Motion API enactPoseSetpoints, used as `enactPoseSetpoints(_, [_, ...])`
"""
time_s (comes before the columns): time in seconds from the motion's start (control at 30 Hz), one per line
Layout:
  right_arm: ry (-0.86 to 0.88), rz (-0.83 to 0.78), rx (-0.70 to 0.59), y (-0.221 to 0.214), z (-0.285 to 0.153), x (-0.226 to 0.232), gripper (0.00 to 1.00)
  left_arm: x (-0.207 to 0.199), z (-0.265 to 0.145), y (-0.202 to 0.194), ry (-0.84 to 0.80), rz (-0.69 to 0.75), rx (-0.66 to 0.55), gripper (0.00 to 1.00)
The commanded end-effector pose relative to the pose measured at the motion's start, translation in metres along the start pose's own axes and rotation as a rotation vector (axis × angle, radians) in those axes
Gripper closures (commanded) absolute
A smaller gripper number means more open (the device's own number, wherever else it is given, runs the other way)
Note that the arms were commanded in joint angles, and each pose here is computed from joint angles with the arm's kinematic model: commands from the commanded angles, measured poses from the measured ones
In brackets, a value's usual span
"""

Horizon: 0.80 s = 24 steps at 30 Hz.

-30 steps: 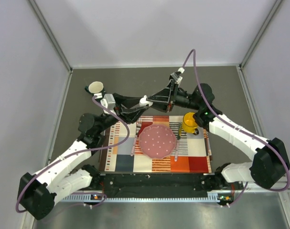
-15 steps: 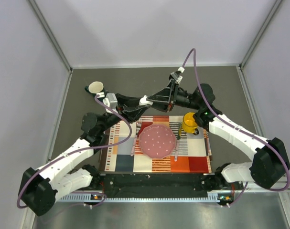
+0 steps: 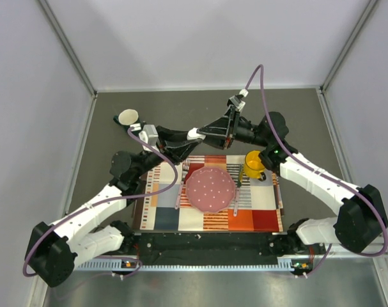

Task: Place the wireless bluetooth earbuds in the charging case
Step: Open the charging case.

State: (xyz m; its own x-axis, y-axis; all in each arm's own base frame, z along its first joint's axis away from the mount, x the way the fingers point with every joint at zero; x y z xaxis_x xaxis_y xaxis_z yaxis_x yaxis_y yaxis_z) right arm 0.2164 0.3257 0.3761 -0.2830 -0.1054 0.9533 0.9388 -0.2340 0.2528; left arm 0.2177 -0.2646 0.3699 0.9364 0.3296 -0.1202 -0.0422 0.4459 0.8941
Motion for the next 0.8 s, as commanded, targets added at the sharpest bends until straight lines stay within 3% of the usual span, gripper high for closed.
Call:
enactPoseSetpoints(0.0, [0.032,-0.03,0.018,-0.0037,0.0002,0.008,0.88,-0.0068,0.0065,0.0097,-0.03,0.013,-0.031,0.64])
enactPoseSetpoints(0.23, [0.018,-0.027,0.015,-0.0036,-0.0005,0.0041,0.88,-0.0056,0.0068,0.0063,-0.023,0.003,-0.015,0.65])
enactPoseSetpoints(0.47, [0.011,-0.033,0.011,-0.0025,0.0001,0.0034,0.88,-0.0045,0.0073,0.0081,-0.015,0.004,-0.02,0.59])
enactPoseSetpoints(0.53, [0.011,-0.033,0.011,-0.0027,0.0,0.0031,0.88,-0.0054,0.007,0.0067,-0.02,0.005,-0.016,0.72])
enactPoseSetpoints(0.7, [0.012,-0.035,0.011,-0.0029,0.0003,0.0034,0.88,-0.005,0.006,0.0067,-0.015,0.006,-0.015,0.76])
enactPoseSetpoints(0.73, [0.011,-0.036,0.011,-0.0029,0.0003,0.003,0.88,-0.0048,0.006,0.0067,-0.015,0.011,-0.015,0.86])
enactPoseSetpoints(0.77, [0.011,-0.036,0.011,-0.0032,0.0,0.003,0.88,-0.0049,0.0062,0.0074,-0.015,0.012,-0.016,0.89])
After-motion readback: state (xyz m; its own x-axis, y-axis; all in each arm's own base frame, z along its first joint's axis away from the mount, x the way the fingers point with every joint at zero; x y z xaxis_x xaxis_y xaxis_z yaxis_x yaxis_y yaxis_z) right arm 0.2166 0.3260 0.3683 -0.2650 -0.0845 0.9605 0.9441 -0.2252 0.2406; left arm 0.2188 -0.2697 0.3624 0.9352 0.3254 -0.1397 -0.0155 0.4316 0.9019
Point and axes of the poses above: each gripper's point midway between its finger pads, its own z axis out along the fingers, its own x axis along the line the jaws close on, y = z × x, the point moved 1 cm from there along -z, back along the fingers, and after that the axes turned 5 degrees about -z, right-handed, at the moved point
